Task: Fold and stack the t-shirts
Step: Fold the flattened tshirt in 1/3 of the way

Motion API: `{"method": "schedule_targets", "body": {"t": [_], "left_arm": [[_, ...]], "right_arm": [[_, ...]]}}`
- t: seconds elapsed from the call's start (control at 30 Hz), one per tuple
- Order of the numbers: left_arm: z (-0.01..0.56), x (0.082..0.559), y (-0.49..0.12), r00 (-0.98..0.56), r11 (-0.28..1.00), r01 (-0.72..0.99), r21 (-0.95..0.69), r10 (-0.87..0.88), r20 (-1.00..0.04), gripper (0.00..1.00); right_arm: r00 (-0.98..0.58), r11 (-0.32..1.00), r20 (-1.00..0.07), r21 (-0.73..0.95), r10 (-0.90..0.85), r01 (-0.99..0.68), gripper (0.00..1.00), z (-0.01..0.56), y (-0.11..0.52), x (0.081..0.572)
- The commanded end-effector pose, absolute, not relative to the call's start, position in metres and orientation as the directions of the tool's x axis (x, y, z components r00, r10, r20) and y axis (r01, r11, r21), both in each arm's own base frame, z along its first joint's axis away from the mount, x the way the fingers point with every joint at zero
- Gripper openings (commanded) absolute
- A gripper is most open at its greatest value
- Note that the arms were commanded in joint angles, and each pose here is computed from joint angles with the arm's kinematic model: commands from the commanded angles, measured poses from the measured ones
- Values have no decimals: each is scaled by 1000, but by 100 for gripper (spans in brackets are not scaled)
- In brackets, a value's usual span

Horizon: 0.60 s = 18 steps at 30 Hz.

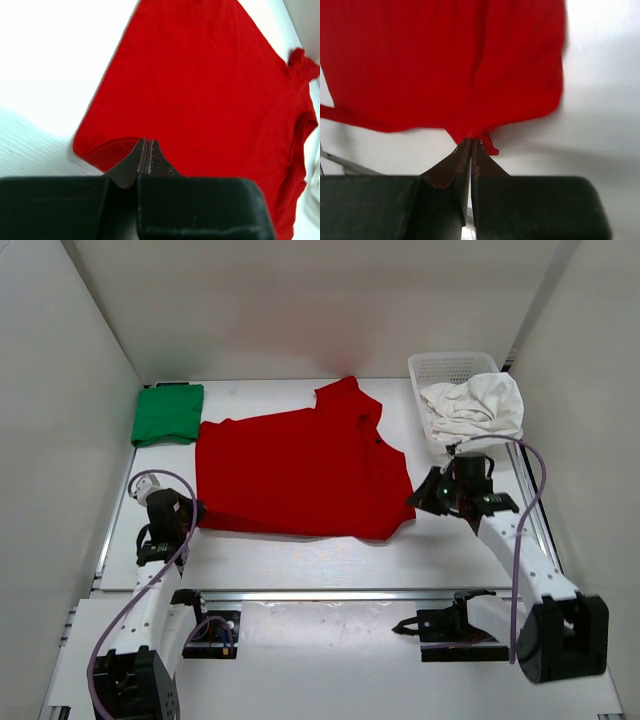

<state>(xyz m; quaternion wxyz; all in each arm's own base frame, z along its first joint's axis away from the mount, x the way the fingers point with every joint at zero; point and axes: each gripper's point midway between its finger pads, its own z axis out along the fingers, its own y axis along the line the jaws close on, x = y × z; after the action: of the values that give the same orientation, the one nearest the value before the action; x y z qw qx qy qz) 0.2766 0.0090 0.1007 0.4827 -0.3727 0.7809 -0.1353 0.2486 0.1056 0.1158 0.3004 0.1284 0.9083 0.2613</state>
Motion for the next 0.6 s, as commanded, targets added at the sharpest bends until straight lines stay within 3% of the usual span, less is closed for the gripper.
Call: {"method": "schedule_targets", "body": {"t": [0.0,0.2,0.57], "left_arm": [[109,288,15,-189,627,-447,-638,-763,-618,0],[99,301,30,-165,530,-487,-694,-837,-522,0],[85,324,64,-128,502,-565,-655,-838,-531,0]], "right_arm": [[-671,820,-606,572,426,3,0,161,111,314],[-694,829,-598,559,400,-3,0,170,132,393],[-713,852,-596,524,370,5,0,160,141,498]]}}
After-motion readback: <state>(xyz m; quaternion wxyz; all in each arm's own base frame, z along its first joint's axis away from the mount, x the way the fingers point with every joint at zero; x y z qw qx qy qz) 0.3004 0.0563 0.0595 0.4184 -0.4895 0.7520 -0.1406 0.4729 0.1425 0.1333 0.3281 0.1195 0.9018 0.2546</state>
